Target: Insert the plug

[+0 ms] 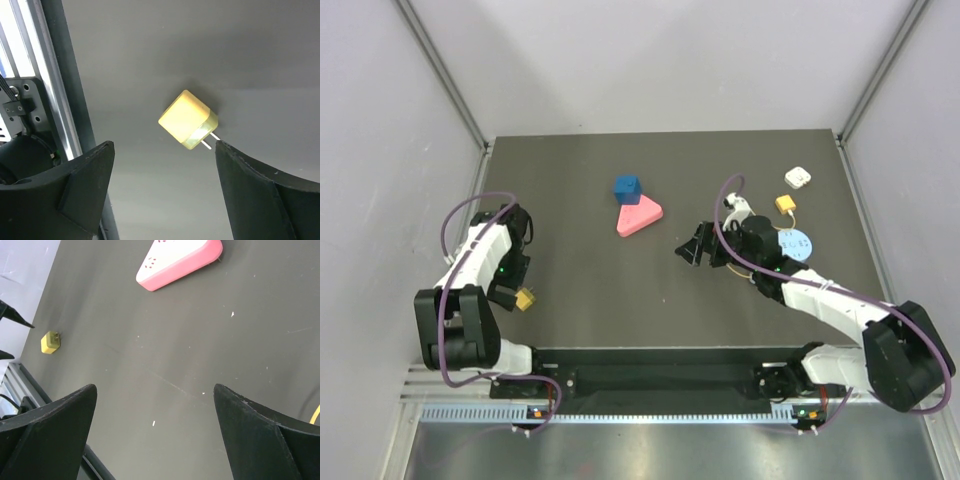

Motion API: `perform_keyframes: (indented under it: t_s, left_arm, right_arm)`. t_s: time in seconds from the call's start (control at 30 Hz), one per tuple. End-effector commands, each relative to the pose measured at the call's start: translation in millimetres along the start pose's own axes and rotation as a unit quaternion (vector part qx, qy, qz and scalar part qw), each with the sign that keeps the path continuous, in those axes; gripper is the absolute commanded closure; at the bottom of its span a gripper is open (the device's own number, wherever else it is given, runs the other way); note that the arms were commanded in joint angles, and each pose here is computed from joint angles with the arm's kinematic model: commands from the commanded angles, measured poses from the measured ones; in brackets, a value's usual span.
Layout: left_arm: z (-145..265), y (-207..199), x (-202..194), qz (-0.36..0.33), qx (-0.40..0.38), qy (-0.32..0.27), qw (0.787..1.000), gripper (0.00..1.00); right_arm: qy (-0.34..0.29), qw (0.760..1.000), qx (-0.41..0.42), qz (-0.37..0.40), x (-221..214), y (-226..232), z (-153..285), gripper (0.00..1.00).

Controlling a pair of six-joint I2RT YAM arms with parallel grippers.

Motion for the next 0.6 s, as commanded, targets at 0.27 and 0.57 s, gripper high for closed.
perform_keyframes:
  t_s: [0.27,0.57]
  left_arm:
    - [-20,3,-7,0.037,0.012,-0.011,0.999,0.19]
    - [-31,-12,-14,0.017,-0.010,-0.001,1.000,0.24]
  right_arm:
    - [-0.031,0.999,0.024,0.011,11,13,8,0.00]
    - [-0.034,0.999,0.020,0.009,11,12,11,0.00]
Point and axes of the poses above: each gripper's point midway between its finger pads, its own z axis back along the fingers, its own y axis along the line the jaws close on, x = y × z, the point moved 7 cm from there along z, back along the fingers, and after that the axes turned 3 degrees about z, right-handed, at the moved point
